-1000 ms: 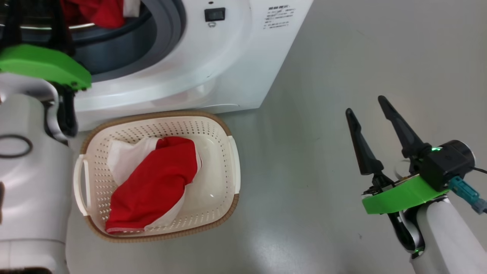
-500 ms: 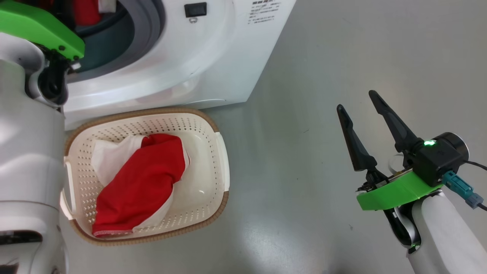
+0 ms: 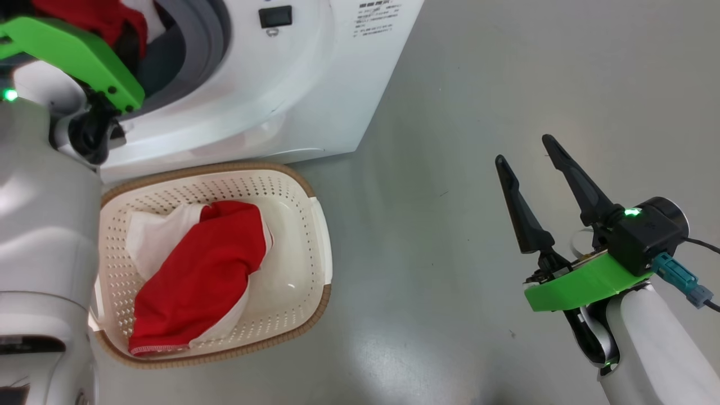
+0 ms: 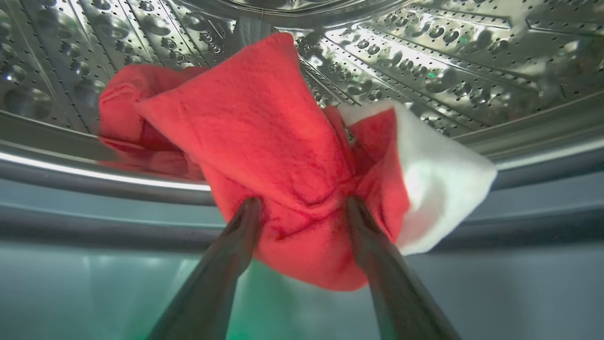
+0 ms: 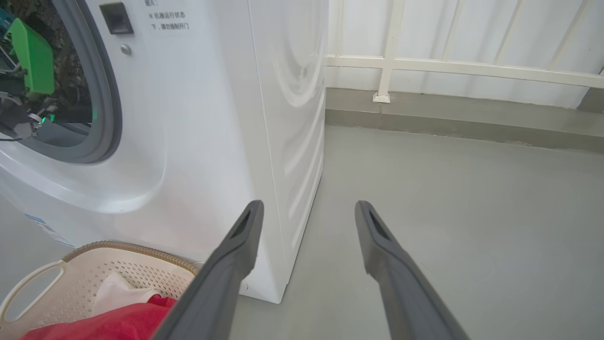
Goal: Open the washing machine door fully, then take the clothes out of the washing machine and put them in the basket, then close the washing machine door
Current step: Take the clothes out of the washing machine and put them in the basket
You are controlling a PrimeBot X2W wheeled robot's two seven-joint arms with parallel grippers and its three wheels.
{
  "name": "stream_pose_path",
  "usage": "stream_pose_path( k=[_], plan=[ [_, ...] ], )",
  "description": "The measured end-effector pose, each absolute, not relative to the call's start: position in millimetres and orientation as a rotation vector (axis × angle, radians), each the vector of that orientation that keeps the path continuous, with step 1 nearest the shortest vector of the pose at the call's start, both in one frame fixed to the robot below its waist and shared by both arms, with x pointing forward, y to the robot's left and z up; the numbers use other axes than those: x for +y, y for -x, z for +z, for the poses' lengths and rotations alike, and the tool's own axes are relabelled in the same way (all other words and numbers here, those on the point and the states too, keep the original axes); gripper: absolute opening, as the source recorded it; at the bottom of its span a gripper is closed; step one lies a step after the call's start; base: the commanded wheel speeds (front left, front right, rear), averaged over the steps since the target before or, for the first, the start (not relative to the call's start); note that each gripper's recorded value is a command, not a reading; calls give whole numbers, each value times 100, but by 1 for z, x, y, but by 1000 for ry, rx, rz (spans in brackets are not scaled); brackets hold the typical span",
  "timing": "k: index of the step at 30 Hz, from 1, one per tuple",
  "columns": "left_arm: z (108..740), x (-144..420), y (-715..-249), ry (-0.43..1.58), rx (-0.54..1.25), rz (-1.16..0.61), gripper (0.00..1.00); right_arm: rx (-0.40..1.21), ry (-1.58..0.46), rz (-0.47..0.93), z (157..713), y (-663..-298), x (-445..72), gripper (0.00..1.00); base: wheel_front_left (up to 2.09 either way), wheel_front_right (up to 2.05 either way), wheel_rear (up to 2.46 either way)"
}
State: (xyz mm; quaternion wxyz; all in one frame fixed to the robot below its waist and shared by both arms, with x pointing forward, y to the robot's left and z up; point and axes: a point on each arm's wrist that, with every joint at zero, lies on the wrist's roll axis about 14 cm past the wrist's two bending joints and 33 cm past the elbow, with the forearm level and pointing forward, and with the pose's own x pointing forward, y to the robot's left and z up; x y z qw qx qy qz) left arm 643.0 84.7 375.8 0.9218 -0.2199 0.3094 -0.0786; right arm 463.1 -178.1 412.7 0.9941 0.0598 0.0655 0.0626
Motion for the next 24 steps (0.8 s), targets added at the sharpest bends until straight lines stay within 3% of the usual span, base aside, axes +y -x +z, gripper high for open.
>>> stream_pose_path(
  k=[1, 6, 24],
  plan=[
    [375, 84, -642, 445, 644, -166, 0, 131, -122, 124, 413, -463, -178, 100, 0, 0, 0],
    [374, 82, -641, 429, 649, -173, 0, 129, -135, 118, 414, -463, -179, 100, 0, 0, 0],
    [423, 121, -658, 341, 250, -79, 0, 123, -151, 146, 414, -467, -168, 100, 0, 0, 0]
  ],
)
